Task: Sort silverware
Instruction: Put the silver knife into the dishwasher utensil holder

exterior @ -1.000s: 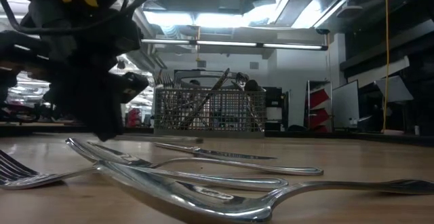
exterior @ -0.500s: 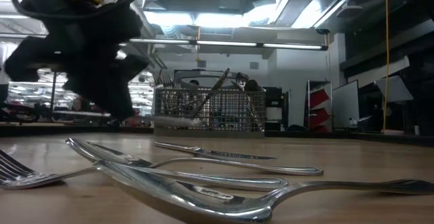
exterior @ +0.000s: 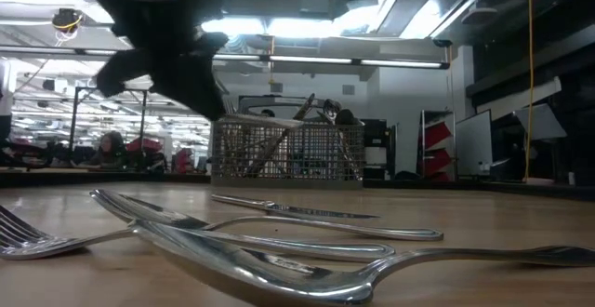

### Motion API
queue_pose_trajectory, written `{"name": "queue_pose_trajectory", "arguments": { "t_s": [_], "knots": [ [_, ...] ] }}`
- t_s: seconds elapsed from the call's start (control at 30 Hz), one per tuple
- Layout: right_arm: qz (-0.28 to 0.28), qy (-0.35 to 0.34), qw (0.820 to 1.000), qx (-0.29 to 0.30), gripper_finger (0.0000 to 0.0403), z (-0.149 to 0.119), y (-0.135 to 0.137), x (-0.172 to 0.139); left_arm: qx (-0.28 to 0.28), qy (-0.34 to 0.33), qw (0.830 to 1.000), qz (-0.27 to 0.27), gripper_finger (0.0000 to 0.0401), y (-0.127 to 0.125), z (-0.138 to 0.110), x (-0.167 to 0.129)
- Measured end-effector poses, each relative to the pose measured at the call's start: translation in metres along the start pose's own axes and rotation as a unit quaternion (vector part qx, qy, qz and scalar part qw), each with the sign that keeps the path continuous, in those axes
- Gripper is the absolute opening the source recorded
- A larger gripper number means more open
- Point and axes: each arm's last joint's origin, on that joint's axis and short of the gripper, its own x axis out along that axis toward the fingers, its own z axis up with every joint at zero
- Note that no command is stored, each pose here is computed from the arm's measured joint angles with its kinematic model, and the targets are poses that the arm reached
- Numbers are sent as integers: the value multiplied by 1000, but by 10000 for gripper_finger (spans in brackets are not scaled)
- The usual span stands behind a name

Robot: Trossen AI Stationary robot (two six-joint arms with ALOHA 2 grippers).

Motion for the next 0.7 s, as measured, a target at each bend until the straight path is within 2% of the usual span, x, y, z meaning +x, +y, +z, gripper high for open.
{"name": "queue_pose_trajectory", "arguments": {
  "t_s": [0.4,0.7],
  "knots": [
    [-33,-5,999,-17,156,-2,-8,-19,86,61,988,115,41,40,4,0],
    [-66,11,997,-25,156,-6,-13,-22,132,112,971,162,44,66,-2,3]
  ]
}}
